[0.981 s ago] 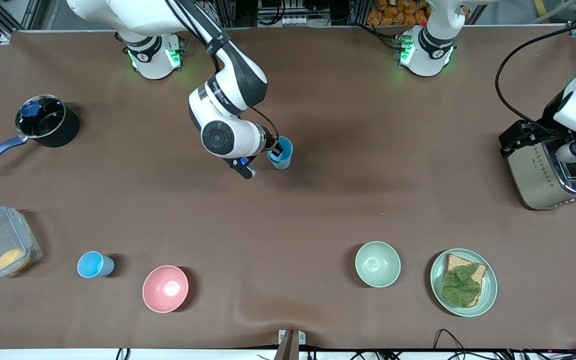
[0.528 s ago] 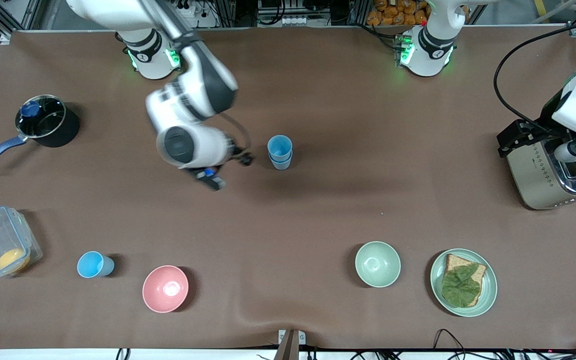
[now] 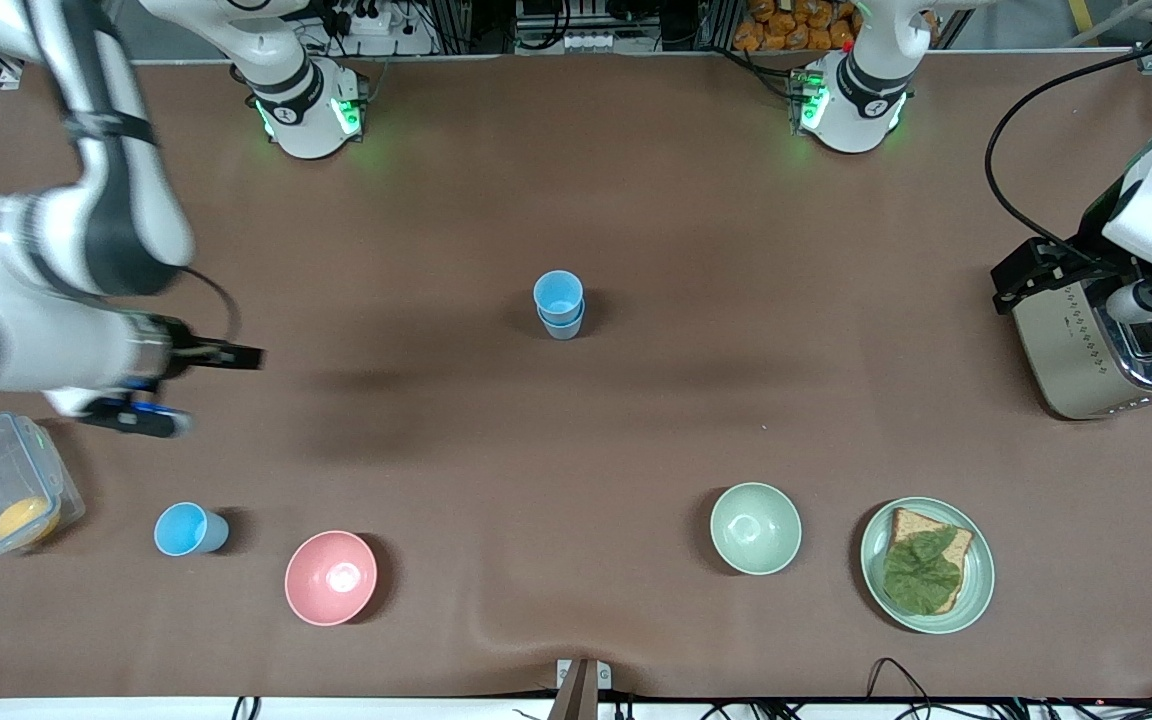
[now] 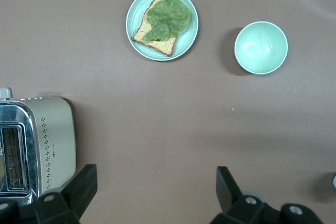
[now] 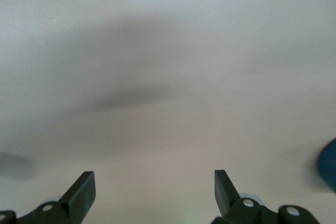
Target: Stack blue cups with both arms
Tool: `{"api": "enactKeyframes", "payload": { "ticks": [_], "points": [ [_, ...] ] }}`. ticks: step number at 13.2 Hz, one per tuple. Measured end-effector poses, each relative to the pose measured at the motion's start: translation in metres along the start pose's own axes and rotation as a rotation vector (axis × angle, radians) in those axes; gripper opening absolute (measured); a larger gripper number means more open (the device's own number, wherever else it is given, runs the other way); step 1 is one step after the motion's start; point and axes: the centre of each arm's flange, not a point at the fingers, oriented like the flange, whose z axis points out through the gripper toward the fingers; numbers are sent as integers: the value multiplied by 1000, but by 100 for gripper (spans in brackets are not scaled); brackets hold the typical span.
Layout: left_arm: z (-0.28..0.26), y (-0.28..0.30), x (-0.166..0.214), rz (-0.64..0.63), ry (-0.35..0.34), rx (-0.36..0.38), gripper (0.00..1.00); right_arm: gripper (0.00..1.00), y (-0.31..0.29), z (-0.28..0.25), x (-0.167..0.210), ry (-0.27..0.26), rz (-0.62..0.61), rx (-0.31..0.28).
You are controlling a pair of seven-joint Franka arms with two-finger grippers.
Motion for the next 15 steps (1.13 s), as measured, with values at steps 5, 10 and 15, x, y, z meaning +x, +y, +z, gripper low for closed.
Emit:
{"api": "enactKeyframes", "payload": {
  "ticks": [5,10,15],
  "points": [
    [-34,-16,-6,-27,22,2,100,100,30,-98,-60,164,-102,6],
    [-38,-23,-6,-40,24,3,100,100,27,-131,-97,203,-127,-37],
    [-38,-23,-6,-39,24,3,100,100,25,-148,-112,220,-86,-36]
  ]
}}
